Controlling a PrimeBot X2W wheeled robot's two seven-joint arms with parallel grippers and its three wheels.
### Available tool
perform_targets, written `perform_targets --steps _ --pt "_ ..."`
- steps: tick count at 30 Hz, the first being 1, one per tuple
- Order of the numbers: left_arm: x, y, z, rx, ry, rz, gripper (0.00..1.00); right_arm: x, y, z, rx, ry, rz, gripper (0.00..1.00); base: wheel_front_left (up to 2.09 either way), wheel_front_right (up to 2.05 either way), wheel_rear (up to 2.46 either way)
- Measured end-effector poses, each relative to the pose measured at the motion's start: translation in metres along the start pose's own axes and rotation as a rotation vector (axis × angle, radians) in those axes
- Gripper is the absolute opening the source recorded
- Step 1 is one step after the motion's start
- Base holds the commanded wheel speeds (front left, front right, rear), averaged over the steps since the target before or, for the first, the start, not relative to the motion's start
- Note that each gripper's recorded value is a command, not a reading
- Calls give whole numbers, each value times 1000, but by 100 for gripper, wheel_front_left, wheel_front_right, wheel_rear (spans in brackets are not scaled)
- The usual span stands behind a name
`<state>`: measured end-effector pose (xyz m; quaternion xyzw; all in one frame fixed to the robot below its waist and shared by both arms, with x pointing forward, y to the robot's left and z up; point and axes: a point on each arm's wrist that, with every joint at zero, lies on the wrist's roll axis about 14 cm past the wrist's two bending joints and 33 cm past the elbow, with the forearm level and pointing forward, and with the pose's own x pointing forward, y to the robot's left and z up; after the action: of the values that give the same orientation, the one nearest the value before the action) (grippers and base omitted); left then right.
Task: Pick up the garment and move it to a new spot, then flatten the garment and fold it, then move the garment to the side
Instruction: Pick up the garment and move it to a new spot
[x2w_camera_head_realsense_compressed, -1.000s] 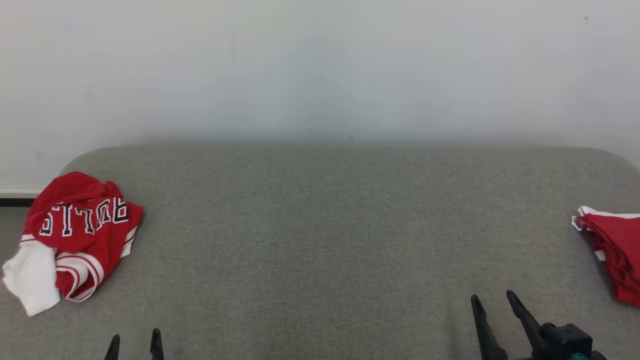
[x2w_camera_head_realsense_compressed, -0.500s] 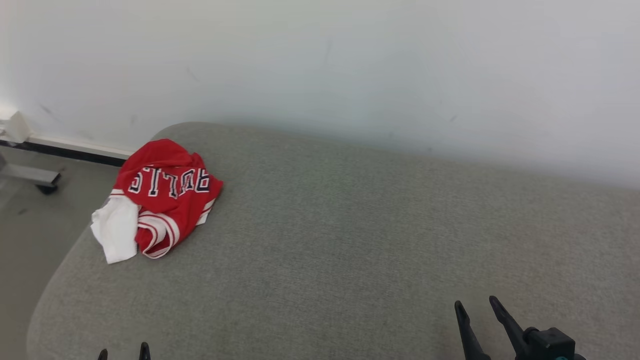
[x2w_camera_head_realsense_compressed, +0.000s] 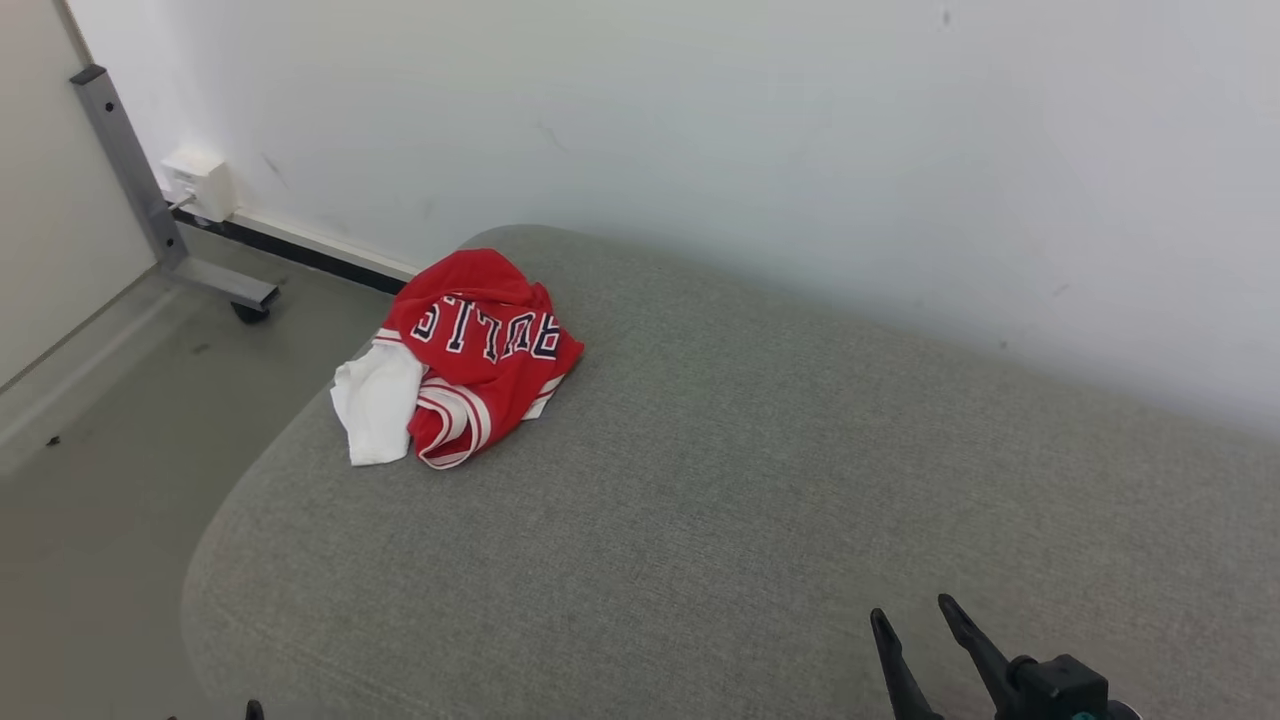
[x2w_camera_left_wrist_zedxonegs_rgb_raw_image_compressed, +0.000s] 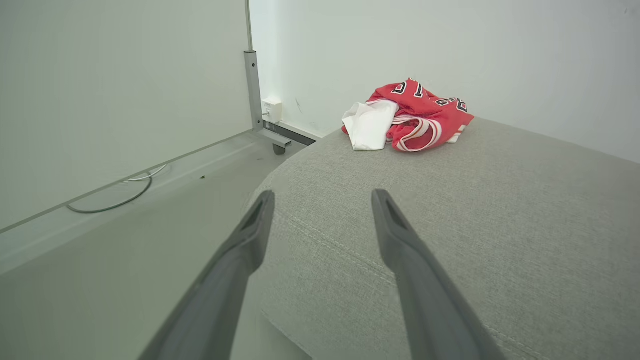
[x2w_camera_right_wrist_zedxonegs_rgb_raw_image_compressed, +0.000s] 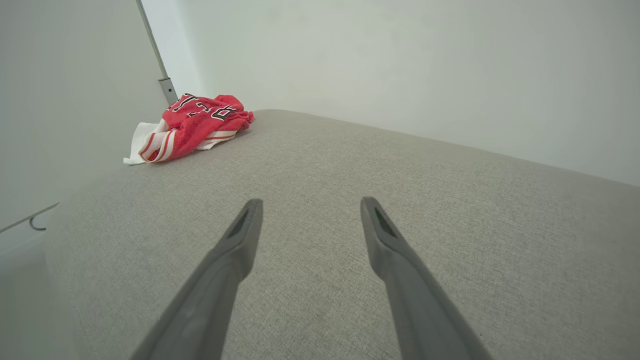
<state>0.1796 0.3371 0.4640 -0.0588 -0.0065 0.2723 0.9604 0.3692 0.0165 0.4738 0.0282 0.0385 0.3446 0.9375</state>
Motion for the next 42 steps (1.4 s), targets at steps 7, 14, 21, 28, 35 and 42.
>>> perform_targets --steps 7,14,21,28,35,42 --pt "-11 16 -3 3 13 58 100 12 13 -5 -3 19 54 100 0 0 0" --pt "-12 15 -5 0 21 60 100 12 12 -8 5 27 56 100 0 0 0" --pt "1 -2 -17 -10 61 -1 100 8 7 -8 -6 28 47 100 0 0 0" --pt "59 -25 -5 -67 101 -53 100 15 -12 -2 -29 24 34 100 0 0 0" --pt "148 -46 32 -125 130 -78 100 27 -45 7 -64 15 5 100 0 0 0" --pt "222 -78 60 -203 155 -124 100 29 -83 -5 -56 36 -59 100 0 0 0"
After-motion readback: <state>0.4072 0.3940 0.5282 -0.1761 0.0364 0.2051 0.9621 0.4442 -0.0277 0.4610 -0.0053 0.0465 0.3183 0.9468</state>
